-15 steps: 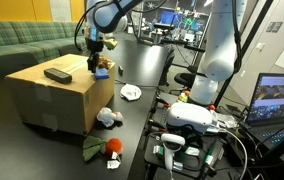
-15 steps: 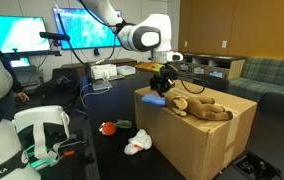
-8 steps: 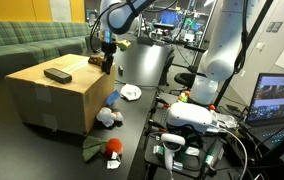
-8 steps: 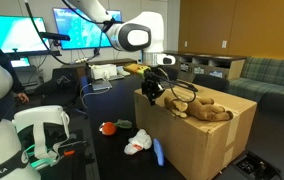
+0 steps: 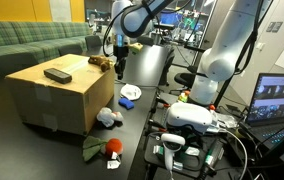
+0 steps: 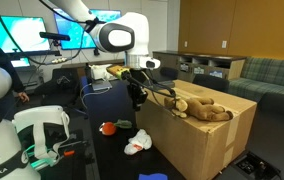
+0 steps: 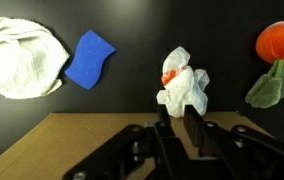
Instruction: Put the white towel on the table, the moose on the box, the blue sponge on the table, the white cloth on the box, the duster on the table, lastly, the turnip plushie on the box
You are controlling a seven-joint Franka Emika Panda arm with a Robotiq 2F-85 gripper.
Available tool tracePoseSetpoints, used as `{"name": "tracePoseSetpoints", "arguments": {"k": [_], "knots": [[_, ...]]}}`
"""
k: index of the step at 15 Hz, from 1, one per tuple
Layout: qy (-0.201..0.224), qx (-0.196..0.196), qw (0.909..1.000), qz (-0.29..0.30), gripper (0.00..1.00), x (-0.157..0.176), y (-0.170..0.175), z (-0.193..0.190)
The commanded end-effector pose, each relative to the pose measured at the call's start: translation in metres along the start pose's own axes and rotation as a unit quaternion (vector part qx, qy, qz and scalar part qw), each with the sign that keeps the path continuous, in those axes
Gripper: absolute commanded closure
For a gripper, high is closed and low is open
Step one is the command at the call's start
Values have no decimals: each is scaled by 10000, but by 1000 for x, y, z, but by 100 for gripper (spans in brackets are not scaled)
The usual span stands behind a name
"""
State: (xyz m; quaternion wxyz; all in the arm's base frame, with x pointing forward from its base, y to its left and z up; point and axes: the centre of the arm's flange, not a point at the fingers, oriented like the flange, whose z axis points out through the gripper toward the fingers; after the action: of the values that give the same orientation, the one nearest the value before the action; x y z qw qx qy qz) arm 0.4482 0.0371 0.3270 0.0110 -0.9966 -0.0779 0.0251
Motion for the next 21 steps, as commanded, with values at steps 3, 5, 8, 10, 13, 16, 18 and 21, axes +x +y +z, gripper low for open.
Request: {"name": "tracePoseSetpoints", "arguments": {"k": [3,5,8,10,13,16,18,21], "knots": [[-81,13,10000,1,28,-42,-52,37],[3,-78,9999,94,12,-50,-72,62],[279,-29,9994,212,0,-54,-97,92],[482,142,9985,226,0,-54,-110,109],[722,411,9965,122,0,-47,-123,130],[790,709,9943,105,0,-40,-133,154],[805,887,9928,95,0,-35,-137,172],[810,1088,9907,42,0,-22,-138,181]]}}
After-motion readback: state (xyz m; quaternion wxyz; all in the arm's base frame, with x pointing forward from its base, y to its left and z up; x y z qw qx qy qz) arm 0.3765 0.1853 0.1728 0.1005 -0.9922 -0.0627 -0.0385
